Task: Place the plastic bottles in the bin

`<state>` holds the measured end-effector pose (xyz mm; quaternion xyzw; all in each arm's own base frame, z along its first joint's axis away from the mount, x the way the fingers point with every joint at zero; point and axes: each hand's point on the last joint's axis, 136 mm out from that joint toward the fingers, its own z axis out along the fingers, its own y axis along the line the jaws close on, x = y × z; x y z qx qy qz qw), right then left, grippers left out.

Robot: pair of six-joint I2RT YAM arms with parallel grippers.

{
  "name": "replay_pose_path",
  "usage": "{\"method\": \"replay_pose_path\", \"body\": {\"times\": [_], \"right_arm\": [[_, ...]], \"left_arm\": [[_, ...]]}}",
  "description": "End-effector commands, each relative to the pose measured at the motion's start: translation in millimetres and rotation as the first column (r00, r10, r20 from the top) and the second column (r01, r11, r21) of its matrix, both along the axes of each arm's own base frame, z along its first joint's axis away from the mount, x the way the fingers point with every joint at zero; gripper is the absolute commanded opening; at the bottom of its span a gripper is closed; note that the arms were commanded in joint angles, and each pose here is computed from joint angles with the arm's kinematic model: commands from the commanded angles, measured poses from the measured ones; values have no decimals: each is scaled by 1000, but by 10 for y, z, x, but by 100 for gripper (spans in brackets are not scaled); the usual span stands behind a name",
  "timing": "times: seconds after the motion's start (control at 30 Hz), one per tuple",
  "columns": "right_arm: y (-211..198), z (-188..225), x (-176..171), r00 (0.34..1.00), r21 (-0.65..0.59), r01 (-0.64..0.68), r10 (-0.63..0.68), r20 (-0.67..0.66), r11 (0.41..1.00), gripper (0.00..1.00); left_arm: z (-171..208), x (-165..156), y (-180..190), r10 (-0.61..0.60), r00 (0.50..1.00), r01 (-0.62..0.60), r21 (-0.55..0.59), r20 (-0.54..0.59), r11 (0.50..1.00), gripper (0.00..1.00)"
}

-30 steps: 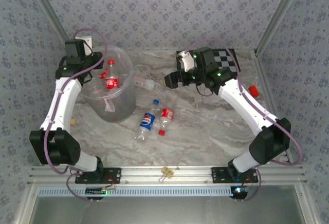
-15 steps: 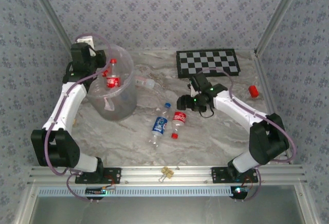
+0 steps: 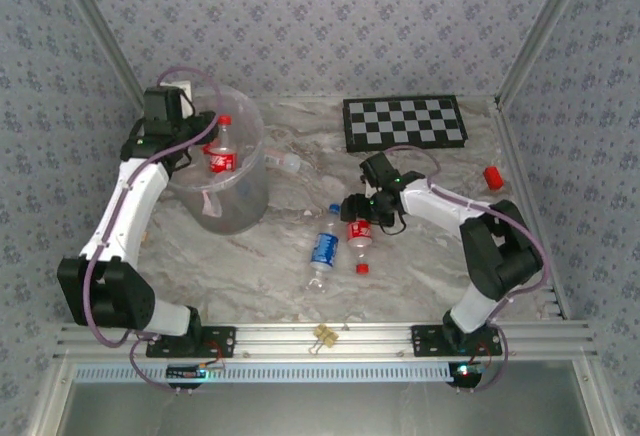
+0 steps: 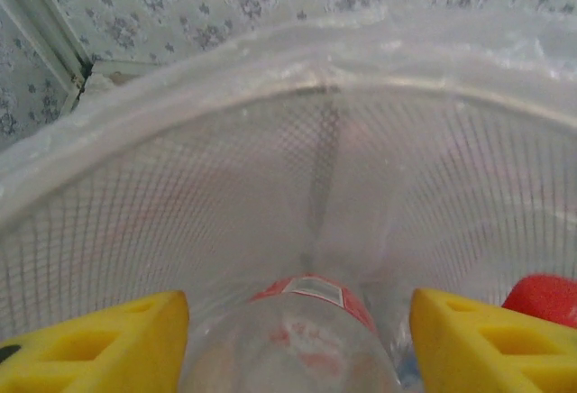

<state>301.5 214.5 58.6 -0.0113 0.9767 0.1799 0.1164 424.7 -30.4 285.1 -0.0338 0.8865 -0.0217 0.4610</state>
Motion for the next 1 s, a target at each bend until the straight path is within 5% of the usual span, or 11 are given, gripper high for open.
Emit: {"method": "replay_pose_path", "body": {"times": [0.0,0.33,0.67,0.87,0.97], "right_arm": [[-9,29,19,1000,-17,-5,5,12,1000,69],[-183,415,139,995,-28,1,2,96,1000,37],[-148,1125,362,980,224,-28,-18,200,974,35],[-85,1788,503,940,354,-108,-20,341,929,34],[52,2181,524,905,429,-192,-10,424,883,34]], "left_arm": [[-100,-281,-77,-64,988,70,36,-143,997,72],[753,-426,-143,-100,995,100,32,17,995,78],[1107,-815,-626,-209,968,230,-162,138,960,80],[1105,-869,-560,-165,976,185,-146,143,972,79],[1123,-892,-822,-239,957,275,-245,164,930,76]]}}
